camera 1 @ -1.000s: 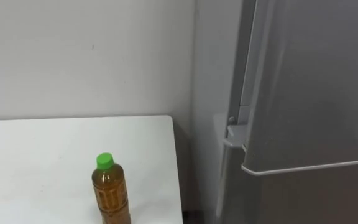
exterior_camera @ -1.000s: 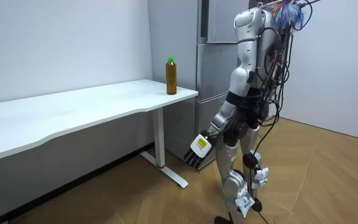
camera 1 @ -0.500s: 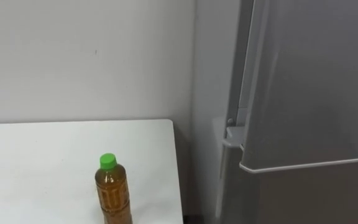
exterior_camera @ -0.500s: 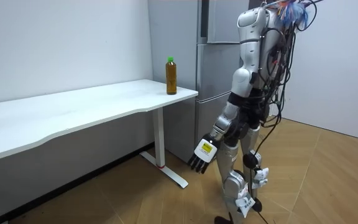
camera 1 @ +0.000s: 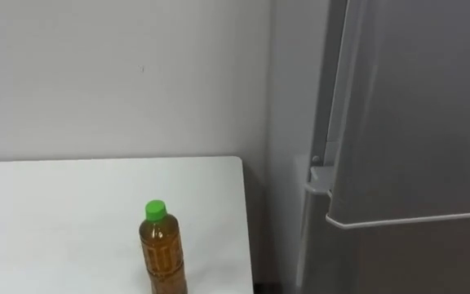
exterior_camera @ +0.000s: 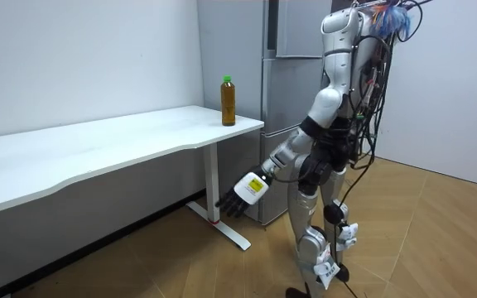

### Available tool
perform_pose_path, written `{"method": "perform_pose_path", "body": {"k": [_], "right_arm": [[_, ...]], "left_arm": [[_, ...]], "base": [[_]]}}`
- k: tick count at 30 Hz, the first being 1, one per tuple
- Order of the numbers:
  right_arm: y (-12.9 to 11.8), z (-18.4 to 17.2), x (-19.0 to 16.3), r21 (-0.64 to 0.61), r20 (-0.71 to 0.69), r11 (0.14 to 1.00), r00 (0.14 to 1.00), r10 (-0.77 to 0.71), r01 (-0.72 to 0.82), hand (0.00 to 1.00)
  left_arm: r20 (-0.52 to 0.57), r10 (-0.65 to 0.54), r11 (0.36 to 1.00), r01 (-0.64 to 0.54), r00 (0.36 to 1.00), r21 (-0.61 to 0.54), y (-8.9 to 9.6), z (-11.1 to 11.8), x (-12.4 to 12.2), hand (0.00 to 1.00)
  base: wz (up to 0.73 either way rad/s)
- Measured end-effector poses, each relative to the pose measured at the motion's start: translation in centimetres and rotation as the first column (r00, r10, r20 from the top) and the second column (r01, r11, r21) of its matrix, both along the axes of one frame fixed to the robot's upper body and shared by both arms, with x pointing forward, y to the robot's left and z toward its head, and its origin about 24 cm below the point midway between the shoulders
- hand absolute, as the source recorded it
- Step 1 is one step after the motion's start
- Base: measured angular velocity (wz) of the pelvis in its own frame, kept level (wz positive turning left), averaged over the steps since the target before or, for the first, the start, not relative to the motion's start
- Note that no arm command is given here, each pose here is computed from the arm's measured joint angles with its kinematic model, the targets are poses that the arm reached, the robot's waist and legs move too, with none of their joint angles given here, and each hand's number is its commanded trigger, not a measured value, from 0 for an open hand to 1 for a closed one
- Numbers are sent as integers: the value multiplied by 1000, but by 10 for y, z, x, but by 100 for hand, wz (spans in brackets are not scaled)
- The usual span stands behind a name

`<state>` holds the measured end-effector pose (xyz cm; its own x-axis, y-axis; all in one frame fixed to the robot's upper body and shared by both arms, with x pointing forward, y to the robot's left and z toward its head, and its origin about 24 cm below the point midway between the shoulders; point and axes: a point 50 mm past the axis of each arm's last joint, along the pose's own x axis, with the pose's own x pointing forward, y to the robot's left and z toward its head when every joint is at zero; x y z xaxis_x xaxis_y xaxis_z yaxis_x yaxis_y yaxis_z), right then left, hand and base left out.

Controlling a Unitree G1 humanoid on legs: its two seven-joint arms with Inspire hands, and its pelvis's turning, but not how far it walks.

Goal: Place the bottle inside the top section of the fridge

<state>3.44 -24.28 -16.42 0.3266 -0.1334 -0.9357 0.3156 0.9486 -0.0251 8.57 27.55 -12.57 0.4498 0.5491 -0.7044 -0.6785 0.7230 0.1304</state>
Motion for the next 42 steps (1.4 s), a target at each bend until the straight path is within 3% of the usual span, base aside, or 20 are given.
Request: {"method": "perform_pose_path", "body": {"k": [7, 12, 17, 21, 23, 29, 33, 42], "right_arm": [[-4, 2, -3, -44, 2, 999, 1000, -1, 1, 0], [-5, 2, -2, -48, 9, 999, 1000, 14, -14, 0], [-7, 3, -4, -58, 10, 998, 1000, -16, 17, 0], [-7, 3, -5, -63, 7, 998, 1000, -22, 22, 0], [-6, 3, 0, -62, 16, 998, 1000, -14, 15, 0], [-5, 3, 3, -68, 19, 998, 1000, -13, 14, 0], [-5, 2, 3, -68, 15, 998, 1000, -6, 7, 0], [-3, 2, 10, -47, 20, 999, 1000, 3, -2, 0]], "left_arm": [[228, 82, 983, -116, 970, 140, 18, 43, 38, 0], [408, 58, 965, -156, 911, 210, 24, 82, 62, 0], [637, -9, 945, -202, 771, 258, 23, 144, 89, 0], [747, -77, 936, -211, 660, 282, 17, 183, 100, 0], [808, -128, 932, -209, 574, 296, 10, 209, 106, 0], [886, -256, 911, -211, 386, 355, -5, 260, 115, 0], [900, -323, 904, -187, 292, 385, -14, 281, 118, 0], [868, -490, 872, 52, 83, 487, -56, 308, 138, 0]], "base": [[0], [0], [0], [0], [4], [2], [0], [0]]}}
